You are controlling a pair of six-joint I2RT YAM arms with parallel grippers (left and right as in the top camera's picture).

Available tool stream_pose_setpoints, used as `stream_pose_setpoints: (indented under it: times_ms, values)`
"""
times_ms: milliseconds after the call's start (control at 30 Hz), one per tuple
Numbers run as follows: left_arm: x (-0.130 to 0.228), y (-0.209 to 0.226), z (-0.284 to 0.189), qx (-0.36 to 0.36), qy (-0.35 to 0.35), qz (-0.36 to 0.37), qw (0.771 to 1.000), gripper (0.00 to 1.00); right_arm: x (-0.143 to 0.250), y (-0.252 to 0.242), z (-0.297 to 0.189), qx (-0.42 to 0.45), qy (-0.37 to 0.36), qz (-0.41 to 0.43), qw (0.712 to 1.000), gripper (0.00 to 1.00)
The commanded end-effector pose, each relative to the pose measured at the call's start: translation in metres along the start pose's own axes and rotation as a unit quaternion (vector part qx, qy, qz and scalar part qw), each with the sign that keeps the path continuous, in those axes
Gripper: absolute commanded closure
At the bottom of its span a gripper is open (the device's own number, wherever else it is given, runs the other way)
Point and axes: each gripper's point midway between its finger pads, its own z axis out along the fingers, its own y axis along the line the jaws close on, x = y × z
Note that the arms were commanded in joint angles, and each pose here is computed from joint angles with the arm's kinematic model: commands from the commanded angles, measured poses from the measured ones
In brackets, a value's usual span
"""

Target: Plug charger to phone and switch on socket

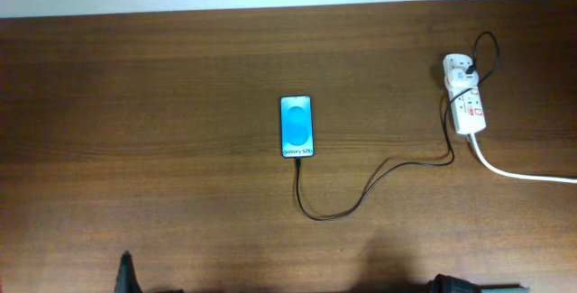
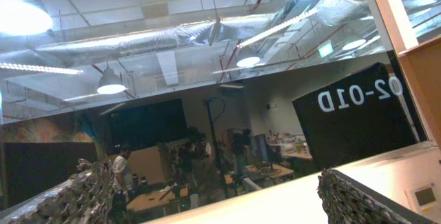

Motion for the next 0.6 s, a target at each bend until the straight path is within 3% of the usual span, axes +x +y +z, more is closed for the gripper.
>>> stream_pose_setpoints:
  times_ms: [0,33,100,133,167,233,267,333,367,400,433,500,567]
  values:
    - [0.003,-0.002,0.0,0.005,0.005,-0.001,1.0,0.01,0.009,0.02,-0.1,-0.083,-0.052,-0.044,0.994,0.85]
    - [0.007,-0.002,0.0,0.005,0.013,-0.004,1.0,0.01,0.01,0.025,-0.138,-0.109,-0.079,-0.049,0.99,0.68]
    - [0.021,-0.004,-0.001,0.007,0.043,-0.014,0.999,0.01,0.005,0.026,-0.142,-0.104,-0.093,-0.048,0.989,0.2]
    - [0.032,-0.004,-0.002,0.008,0.065,-0.021,0.998,0.01,0.004,0.021,-0.138,-0.085,-0.101,-0.049,0.99,0.04]
    - [0.05,-0.006,-0.005,0.01,0.1,-0.032,0.994,0.01,-0.004,0.009,-0.127,-0.042,-0.137,-0.05,0.988,0.01]
    - [0.098,-0.014,-0.02,0.016,0.202,-0.066,0.977,0.01,-0.023,0.011,-0.116,-0.047,-0.191,-0.052,0.979,0.01]
    - [0.123,-0.02,-0.033,0.019,0.257,-0.084,0.963,0.01,-0.027,0.013,-0.111,-0.056,-0.203,-0.053,0.976,0.01]
    - [0.175,-0.036,-0.075,0.026,0.388,-0.126,0.913,0.01,-0.023,0.0,-0.092,-0.043,-0.2,-0.05,0.977,0.01]
    - [0.2,-0.048,-0.109,0.03,0.466,-0.151,0.871,0.01,-0.002,-0.006,-0.072,-0.051,-0.157,-0.059,0.985,0.01]
    - [0.222,-0.064,-0.154,0.035,0.555,-0.181,0.811,0.01,0.026,-0.027,-0.045,-0.036,-0.108,-0.07,0.991,0.01]
    - [0.229,-0.071,-0.176,0.037,0.592,-0.192,0.782,0.01,0.07,-0.069,-0.008,0.0,-0.042,-0.06,0.997,0.01]
    - [0.229,-0.072,-0.179,0.038,0.597,-0.194,0.777,0.01,0.122,-0.107,0.024,0.011,0.022,-0.051,0.998,0.01]
    - [0.229,-0.073,-0.179,0.038,0.598,-0.194,0.777,0.01,0.194,-0.14,0.058,-0.049,0.083,-0.045,0.994,0.01]
